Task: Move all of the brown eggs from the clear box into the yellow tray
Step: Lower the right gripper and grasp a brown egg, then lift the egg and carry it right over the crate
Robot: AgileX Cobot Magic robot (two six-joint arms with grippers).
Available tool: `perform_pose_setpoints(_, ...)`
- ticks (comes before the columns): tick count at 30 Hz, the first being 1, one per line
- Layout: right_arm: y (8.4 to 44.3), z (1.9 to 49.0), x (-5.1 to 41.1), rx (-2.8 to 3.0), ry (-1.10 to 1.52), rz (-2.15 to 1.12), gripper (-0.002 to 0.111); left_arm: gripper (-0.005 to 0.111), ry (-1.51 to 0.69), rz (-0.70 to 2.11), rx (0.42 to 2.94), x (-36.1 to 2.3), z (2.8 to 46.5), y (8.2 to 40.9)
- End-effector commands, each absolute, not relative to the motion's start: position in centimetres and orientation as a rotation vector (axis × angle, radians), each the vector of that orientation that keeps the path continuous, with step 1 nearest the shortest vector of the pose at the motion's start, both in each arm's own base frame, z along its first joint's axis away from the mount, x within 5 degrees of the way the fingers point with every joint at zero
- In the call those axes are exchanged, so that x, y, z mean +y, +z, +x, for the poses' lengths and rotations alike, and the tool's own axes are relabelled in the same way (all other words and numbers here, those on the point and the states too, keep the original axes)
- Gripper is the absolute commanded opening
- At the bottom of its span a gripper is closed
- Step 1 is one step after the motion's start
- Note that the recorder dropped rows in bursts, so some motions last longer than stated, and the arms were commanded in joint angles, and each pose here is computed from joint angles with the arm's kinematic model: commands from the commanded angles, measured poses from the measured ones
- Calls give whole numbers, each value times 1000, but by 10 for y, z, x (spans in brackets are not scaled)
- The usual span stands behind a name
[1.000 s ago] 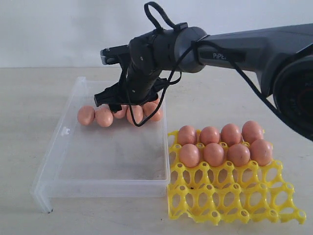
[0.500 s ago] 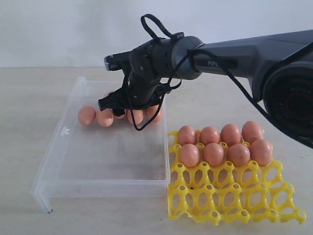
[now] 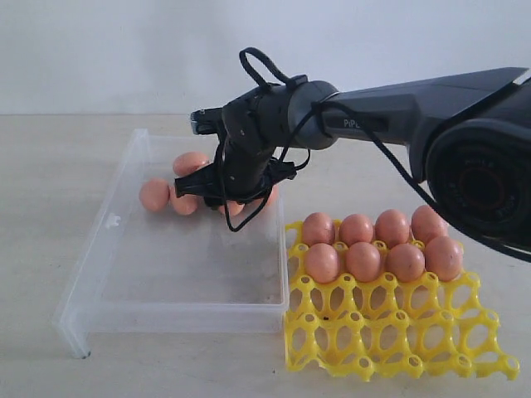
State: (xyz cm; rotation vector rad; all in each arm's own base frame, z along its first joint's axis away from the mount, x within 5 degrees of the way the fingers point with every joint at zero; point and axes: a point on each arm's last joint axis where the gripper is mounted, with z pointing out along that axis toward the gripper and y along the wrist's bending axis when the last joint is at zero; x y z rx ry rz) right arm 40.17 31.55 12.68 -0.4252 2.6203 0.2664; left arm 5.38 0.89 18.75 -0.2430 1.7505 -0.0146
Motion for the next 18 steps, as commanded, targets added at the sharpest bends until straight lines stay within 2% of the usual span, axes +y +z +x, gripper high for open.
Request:
perform_pose_setpoints(1,126,401,307,2673,201,-440,0,-4,-29,-252,1754,9,54,187)
perform_pose_setpoints(7,142,397,306,2673,193,-477,0,-4,-29,-252,1754,9,54,187)
perform_pose_setpoints(18,252,361,339,2280,349,-771,0,-4,-29,-252,1754,9,54,187)
